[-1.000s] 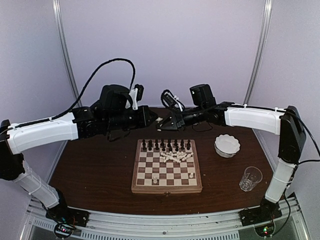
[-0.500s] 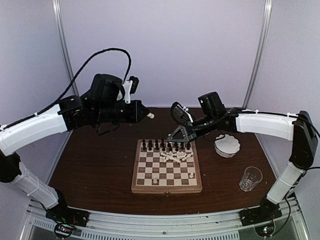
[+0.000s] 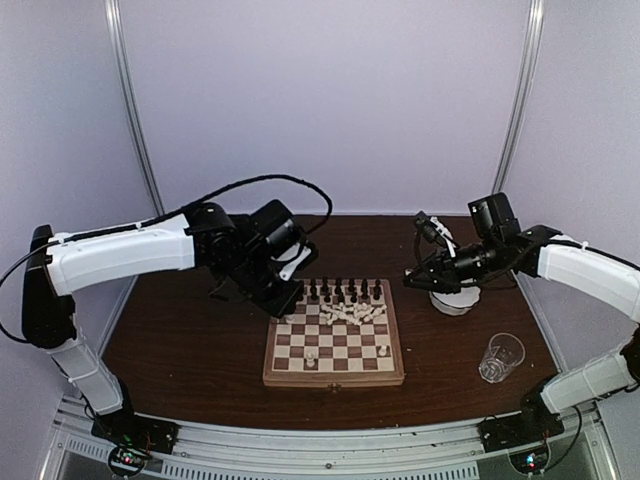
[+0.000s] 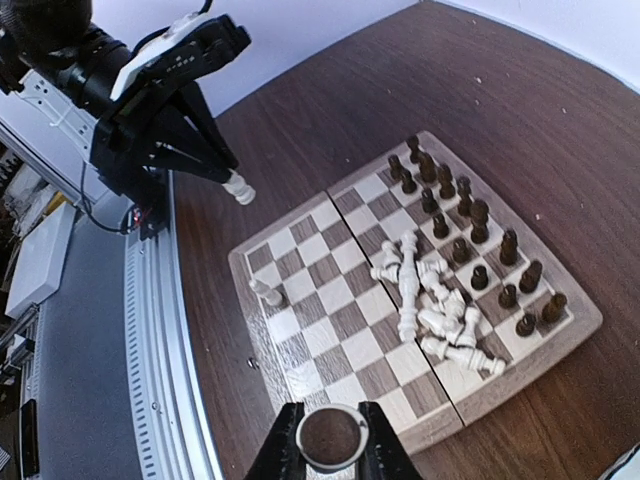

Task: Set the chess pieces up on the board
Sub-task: Place the knight at b1.

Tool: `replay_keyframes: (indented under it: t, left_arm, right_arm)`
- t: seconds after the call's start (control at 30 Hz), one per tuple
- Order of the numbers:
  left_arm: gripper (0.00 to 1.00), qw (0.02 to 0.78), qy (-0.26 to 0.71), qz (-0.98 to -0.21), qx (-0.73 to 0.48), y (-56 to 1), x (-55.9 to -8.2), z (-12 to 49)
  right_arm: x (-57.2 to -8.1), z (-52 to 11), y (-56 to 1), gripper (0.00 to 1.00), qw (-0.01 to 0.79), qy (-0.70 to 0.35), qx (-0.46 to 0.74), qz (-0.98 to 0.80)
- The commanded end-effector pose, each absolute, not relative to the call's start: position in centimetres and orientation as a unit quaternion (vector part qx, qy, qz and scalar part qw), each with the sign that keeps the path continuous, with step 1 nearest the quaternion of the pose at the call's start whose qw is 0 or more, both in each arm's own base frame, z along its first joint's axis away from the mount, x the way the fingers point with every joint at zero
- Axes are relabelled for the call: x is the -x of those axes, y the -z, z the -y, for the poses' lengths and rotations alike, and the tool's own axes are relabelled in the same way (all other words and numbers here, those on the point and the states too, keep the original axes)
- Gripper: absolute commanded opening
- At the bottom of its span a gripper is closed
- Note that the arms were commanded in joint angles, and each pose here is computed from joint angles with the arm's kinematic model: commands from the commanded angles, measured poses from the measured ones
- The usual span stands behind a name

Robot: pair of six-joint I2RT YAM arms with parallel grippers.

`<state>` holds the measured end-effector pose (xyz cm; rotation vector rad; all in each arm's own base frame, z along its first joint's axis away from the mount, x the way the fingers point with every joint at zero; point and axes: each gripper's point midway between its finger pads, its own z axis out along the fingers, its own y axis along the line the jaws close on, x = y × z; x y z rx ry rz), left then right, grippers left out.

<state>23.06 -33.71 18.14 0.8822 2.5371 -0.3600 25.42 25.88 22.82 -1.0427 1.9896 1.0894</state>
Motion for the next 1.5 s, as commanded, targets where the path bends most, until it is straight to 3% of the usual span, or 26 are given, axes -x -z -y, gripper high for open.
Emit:
replay_keyframes:
  t: [0.0, 0.6, 1.47]
  left_arm:
    - [0.0, 0.172, 0.08, -0.909, -0.371, -15.8, -20.5, 33.4]
    - [0.0, 0.132, 0.086, -0.925, -0.346, -9.5, -18.2, 35.2]
    - [0.0, 0.128, 0.082, -0.933, -0.326, -6.6, -18.2, 35.1]
  right_arm:
    - [-25.3, -24.0, -21.2, 0.0, 0.335, -0.382, 0.406, -0.76]
    - [-25.9, -23.1, -21.5, 0.0, 0.354, -0.379, 0.393, -0.759]
    - [-26.2, -22.8, -21.2, 0.01, 0.354, -0.381, 0.387, -0.761]
